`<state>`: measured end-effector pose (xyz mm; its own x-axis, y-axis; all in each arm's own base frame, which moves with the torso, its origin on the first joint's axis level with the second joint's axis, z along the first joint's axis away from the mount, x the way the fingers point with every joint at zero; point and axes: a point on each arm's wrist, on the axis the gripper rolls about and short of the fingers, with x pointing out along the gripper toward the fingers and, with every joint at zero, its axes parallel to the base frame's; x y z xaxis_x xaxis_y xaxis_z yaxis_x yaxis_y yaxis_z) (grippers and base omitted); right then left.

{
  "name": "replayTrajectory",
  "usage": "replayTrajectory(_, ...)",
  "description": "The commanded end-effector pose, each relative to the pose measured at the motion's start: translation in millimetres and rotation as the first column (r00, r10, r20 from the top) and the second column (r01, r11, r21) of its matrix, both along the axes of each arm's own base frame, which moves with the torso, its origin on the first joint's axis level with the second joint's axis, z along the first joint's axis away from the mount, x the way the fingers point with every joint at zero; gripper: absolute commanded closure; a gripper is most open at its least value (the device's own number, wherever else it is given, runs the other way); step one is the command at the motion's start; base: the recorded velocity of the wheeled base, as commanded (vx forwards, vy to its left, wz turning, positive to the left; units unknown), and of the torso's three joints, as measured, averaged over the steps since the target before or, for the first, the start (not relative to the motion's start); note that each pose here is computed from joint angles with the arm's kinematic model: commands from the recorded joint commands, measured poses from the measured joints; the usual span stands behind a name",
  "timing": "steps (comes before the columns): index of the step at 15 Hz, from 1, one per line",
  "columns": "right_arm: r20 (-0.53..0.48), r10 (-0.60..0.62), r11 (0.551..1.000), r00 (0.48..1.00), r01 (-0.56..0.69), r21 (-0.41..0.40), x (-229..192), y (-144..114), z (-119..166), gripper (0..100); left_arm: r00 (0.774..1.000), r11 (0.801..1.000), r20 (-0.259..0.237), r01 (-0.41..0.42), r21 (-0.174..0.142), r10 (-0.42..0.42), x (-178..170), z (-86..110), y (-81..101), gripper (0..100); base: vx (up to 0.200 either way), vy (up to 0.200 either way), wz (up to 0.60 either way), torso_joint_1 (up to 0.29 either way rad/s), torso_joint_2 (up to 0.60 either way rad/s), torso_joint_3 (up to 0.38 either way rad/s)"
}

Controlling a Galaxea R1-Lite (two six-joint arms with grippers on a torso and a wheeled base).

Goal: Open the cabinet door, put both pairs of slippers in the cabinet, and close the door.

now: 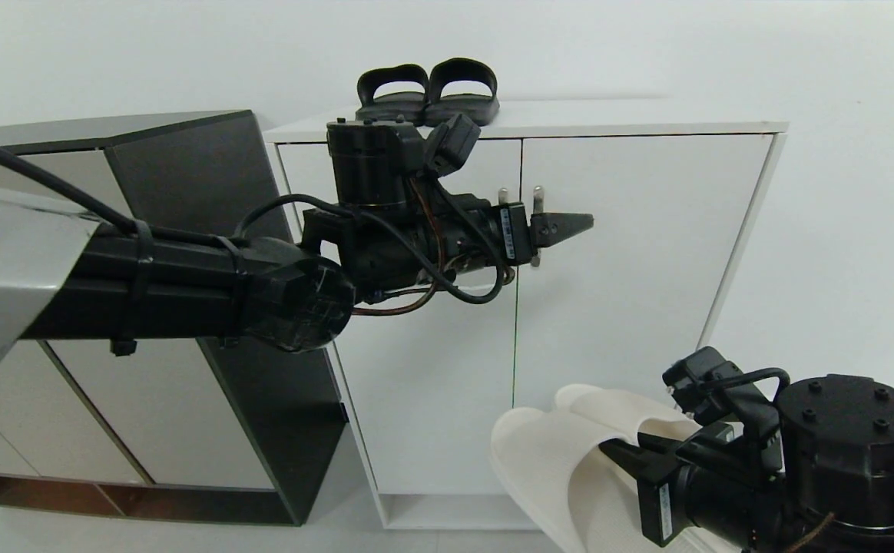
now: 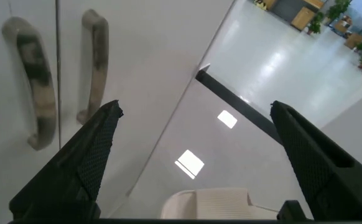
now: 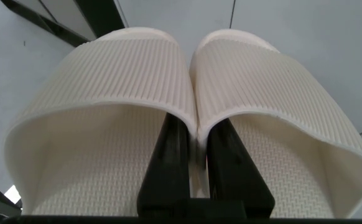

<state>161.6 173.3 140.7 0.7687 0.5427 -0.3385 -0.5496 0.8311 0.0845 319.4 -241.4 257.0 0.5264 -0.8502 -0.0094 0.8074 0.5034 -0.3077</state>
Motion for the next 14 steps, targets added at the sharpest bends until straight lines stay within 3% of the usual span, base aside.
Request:
replayTrajectory(1, -0.001, -0.002, 1.0, 1.0, 0.002, -0.002, 0.6, 0.1, -0.6, 100, 1.0, 1.0, 0.006, -0.013, -0.004, 0.013, 2.6, 2.0, 1.3, 0, 0.0, 0.0, 0.0, 0.0, 0.0, 0.0)
replayTrajectory(8, -0.013, -0.014, 1.0, 1.0, 0.014, -0.017, 4.1, -0.3, -5.0, 100, 0.994, 0.994, -0.002, -0.108, 0.01, 0.108, 27.2, -7.8, -7.7, 0, 0.0, 0.0, 0.0, 0.0, 0.0, 0.0)
replayTrajectory(12, -0.014, -0.016, 1.0, 1.0, 0.015, -0.02, 4.4, -0.1, -5.7, 100, 0.994, 0.994, 0.0, -0.108, 0.008, 0.108, 36.2, -12.4, -14.7, 0, 0.0, 0.0, 0.0, 0.0, 0.0, 0.0)
replayTrajectory(14, -0.014, -0.014, 1.0, 1.0, 0.013, -0.02, 4.4, 0.0, -5.7, 100, 0.994, 0.994, -0.017, -0.106, 0.023, 0.107, 38.2, -14.0, -17.0, 0, 0.0, 0.0, 0.0, 0.0, 0.0, 0.0)
